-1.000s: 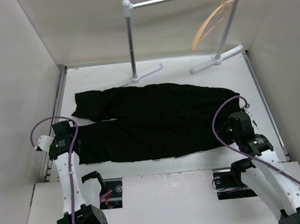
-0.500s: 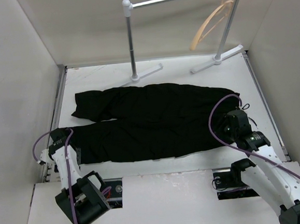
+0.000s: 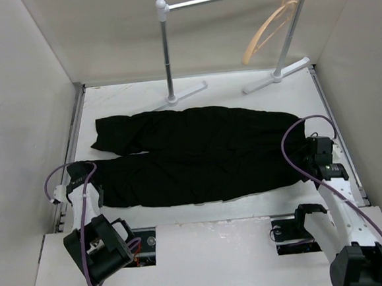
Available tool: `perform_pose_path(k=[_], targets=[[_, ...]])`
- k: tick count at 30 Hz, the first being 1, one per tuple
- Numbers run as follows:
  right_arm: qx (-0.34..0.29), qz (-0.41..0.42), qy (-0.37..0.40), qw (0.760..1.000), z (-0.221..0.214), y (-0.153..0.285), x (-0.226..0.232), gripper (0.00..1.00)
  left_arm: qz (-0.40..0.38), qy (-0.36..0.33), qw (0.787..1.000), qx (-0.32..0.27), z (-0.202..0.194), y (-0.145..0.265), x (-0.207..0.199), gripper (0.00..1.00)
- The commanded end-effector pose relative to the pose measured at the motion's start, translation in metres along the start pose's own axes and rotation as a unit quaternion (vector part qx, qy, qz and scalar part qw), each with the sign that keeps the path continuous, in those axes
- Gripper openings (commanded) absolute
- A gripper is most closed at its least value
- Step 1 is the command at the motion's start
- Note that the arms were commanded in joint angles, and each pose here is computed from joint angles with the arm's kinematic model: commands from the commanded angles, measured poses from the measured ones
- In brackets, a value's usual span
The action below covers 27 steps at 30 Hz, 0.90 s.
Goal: Place the trousers on the hanger
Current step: Fold the trousers at the center of the board.
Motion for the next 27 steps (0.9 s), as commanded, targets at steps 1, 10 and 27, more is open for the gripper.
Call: perform_pose_path(k=[1, 10, 27], targets=[[-0.021, -0.037, -0.043, 0.998, 0.012, -0.006, -0.009, 0.60, -0.058, -0.006, 0.998, -0.017, 0.003, 0.007, -0.023, 0.06], [-0.018, -0.099, -0.087, 0.991, 0.016, -0.011, -0.027, 0.58, -0.081, -0.045, 0.995, -0.032, -0.002, 0.023, -0.031, 0.03], [0.071, -0.154, -0.086, 0.982, -0.021, -0.041, -0.024, 0.35, -0.154, -0.034, 0.986, -0.050, 0.002, 0.048, -0.033, 0.01]])
Point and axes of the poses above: each gripper's point midway between its finger pads, its own y axis back along the fingers, its own x axis along the line the jaws close on, z = x × y, the point moved 7 cm from there along y, back along the fingers, and after that the axes turned 9 degrees about y, right-handed, at the moved point
